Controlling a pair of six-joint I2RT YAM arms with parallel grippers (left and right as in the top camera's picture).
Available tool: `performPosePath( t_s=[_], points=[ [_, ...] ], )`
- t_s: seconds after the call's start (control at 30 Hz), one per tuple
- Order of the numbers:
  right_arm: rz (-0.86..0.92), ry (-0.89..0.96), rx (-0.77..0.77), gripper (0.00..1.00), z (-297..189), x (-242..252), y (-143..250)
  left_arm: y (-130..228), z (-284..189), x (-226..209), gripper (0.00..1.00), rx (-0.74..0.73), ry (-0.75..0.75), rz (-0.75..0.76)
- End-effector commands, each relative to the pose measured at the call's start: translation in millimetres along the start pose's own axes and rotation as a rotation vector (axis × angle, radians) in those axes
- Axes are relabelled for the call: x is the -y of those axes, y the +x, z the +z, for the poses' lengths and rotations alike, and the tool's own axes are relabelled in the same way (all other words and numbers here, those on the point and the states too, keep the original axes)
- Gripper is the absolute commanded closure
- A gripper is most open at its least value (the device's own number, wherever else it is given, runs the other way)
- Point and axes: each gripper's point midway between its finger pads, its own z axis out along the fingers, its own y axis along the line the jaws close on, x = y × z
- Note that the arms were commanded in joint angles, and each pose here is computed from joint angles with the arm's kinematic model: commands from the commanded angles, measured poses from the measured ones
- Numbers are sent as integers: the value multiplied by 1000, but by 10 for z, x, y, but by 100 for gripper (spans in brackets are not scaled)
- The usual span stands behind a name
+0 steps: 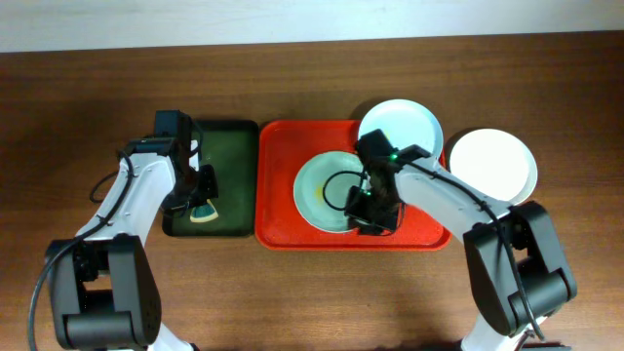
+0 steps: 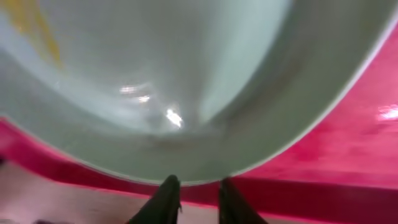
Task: Clean dirty plates on tray and stack at the side
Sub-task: 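Grip the lower light blue plate rim and drag it to tray center, then carry the sponge with left gripper from water tray over the blue plate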
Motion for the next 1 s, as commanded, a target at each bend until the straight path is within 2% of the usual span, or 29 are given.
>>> performPosePath(
  t_s=[0.0, 0.17, 0.3, 0.37, 0.4, 0.43, 0.5, 0.6, 0.73, 0.77, 0.83, 0.9, 0.97],
  points=[
    [24, -146, -68, 86, -33, -291, 64, 4, -7, 33, 100, 1, 12, -5],
    [-122, -170, -54, 86, -598, -443, 20, 3, -7, 34, 100, 1, 12, -5],
    [-114, 122, 174, 82, -1320, -46, -231, 3, -7, 34, 100, 2, 13, -5],
    [-109, 226, 255, 56, -1537, 105, -319, 3, -7, 34, 100, 1, 12, 11],
    [-139, 264, 274, 34, -1564, 156, -356, 3, -8, 34, 100, 2, 13, 25],
    [-217, 303, 277, 32, -1575, 198, -388, 1, -11, 35, 100, 3, 13, 25],
    [-294, 362, 273, 37, -1606, 286, -407, 1, -12, 35, 100, 3, 13, 36],
    [-262, 418, 292, 30, -1651, 460, -489, -47, -110, 120, 100, 47, 23, 95],
    [-190, 435, 261, 23, -1685, 819, -586, -173, -509, 213, 100, 186, 53, 120],
    [-171, 431, 240, 23, -1668, 927, -588, -188, -620, 234, 100, 218, 68, 122],
    [-141, 303, 171, 19, -1480, 1000, -566, -178, -816, 297, 100, 263, 112, 128],
    [-158, 239, 136, 17, -1278, 1027, -549, -161, -851, 329, 100, 266, 132, 140],
    [-157, 224, 103, 11, -965, 1135, -490, -163, -855, 339, 100, 267, 137, 147]
  ],
)
